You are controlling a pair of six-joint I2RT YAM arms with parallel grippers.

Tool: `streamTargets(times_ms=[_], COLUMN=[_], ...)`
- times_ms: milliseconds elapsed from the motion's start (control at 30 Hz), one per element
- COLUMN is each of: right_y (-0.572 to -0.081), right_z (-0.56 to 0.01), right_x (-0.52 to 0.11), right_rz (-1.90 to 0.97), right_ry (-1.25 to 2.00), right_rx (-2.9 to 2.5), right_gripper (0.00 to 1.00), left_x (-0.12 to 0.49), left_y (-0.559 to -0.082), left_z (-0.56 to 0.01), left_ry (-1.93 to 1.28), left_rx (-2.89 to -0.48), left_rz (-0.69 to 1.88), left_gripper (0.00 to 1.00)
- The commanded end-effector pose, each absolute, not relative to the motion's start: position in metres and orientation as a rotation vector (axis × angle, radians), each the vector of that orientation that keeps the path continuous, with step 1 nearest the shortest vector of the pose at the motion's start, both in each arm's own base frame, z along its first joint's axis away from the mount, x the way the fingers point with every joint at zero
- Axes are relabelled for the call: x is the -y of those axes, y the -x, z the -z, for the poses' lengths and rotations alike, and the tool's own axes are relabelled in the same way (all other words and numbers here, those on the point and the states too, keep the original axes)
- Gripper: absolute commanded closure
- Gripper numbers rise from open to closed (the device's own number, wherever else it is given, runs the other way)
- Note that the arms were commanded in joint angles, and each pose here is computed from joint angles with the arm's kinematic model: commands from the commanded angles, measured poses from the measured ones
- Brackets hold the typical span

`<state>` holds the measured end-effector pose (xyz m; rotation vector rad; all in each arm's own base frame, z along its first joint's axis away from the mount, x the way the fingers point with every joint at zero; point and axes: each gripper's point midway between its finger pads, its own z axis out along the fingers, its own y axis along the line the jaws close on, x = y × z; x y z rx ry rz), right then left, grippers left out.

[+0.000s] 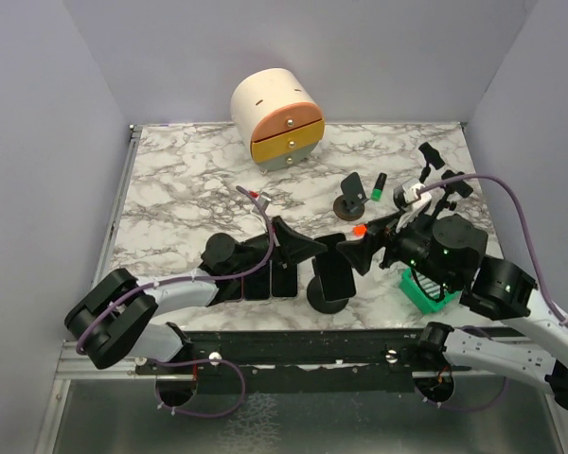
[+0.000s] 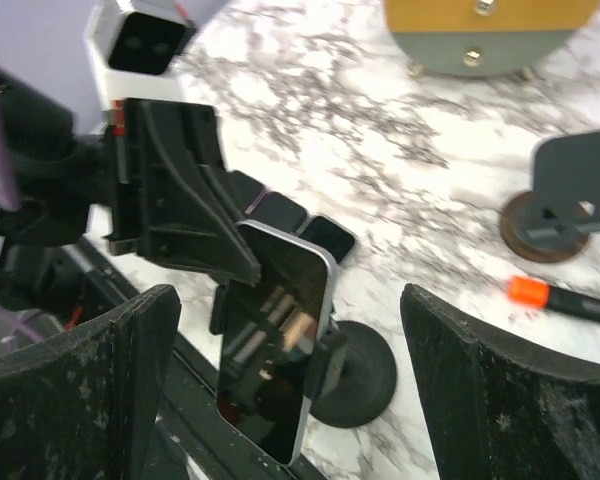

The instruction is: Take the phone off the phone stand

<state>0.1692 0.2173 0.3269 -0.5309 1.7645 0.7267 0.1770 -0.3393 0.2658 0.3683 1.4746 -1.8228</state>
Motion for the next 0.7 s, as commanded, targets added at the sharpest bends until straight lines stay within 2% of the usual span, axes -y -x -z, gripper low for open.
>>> streamTargets(times_ms=[0, 300, 667], right_y=[-0.179, -0.173, -0.185], right_z=[-0.296, -0.278, -0.243], right_x=[-0.182, -0.192, -0.214], right_rz=[-0.466, -0.434, -0.435], right_ry=[0.453, 0.535, 0.554], right_rx=[-1.992, -2.131, -2.150], right_gripper=[0.04, 0.04, 0.02], left_x=[0.323, 0.322, 0.317], left_y=[-0.212, -0.226, -0.238], left_z=[-0.293, -0.297, -0.281], left_ry=[-0.184, -0.073, 0.062], left_rx=[-1.367, -1.398, -1.486], left_rz=[1.649, 1.488, 1.435], left_gripper=[1.00, 1.00, 1.00])
